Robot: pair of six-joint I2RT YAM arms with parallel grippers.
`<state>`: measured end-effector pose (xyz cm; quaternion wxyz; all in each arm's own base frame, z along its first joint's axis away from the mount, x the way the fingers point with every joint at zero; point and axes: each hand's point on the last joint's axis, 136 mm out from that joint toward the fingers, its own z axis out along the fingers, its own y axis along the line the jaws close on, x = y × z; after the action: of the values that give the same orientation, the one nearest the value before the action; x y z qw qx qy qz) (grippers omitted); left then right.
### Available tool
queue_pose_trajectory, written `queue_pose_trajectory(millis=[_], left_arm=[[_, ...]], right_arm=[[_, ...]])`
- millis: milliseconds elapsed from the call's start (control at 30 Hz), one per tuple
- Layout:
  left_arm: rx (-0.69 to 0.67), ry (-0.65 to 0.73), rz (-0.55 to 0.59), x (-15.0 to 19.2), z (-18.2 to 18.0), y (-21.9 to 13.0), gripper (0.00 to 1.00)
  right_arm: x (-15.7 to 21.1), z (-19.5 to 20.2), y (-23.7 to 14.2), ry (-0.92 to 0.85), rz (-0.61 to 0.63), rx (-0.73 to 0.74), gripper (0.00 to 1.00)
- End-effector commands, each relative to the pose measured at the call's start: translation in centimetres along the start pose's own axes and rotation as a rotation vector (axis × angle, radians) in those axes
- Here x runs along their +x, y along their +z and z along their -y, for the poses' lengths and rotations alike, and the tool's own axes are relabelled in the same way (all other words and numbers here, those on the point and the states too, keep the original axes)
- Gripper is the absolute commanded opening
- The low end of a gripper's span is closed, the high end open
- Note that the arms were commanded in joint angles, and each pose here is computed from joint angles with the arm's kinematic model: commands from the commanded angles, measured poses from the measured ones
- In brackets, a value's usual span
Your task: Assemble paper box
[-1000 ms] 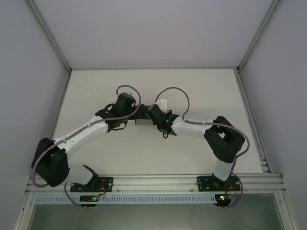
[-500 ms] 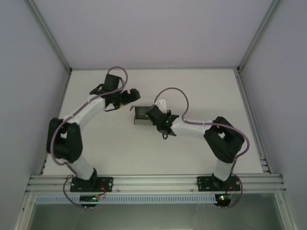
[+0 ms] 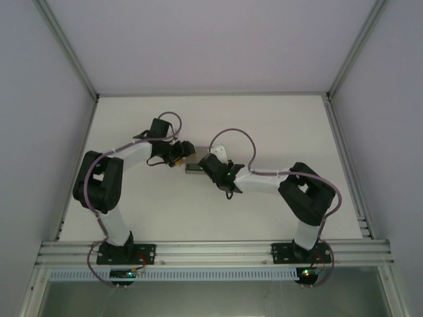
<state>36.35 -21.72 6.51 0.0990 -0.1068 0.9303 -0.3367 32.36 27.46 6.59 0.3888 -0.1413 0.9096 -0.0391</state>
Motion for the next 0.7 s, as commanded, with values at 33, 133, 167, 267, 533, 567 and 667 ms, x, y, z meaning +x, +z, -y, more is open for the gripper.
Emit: queue_pose_trajectory(millis=[33,133,167,267,533,567,667], left_arm=[[-0.041,-0.040,-0.027,1.2,-2.3,1.7,0.65],[-0.059,-0.044,-0.028,1.3,-3.0,2.1,0.63],[-0.060,-0.043,-0.030,1.3,-3.1,2.3,0.62],[-0.065,-0.041,-0.029,1.1,-3.3,2.5,0.60],[-0.066,-0.031,-0.019,0.6,-3.4,3.1,0.56],[-0.066,-0.029,-0.019,0.5,-3.4,3.1,0.55],[-0.061,-0.019,-0.021,0.6,-3.5,3.4,0.52]], right_arm=[[1.0,-0.1,-1.2,-0.072,-0.031,-0.031,0.32],[1.4,0.0,-1.8,-0.092,-0.044,-0.055,0.43],[1.6,0.1,-2.0,-0.098,-0.050,-0.064,0.48],[2.3,0.5,-3.0,-0.111,-0.067,-0.095,0.57],[4.7,2.4,-5.3,-0.090,-0.106,-0.177,0.99],[4.8,2.5,-5.4,-0.079,-0.109,-0.204,0.99],[4.1,2.9,-5.5,0.007,-0.113,-0.276,0.99]])
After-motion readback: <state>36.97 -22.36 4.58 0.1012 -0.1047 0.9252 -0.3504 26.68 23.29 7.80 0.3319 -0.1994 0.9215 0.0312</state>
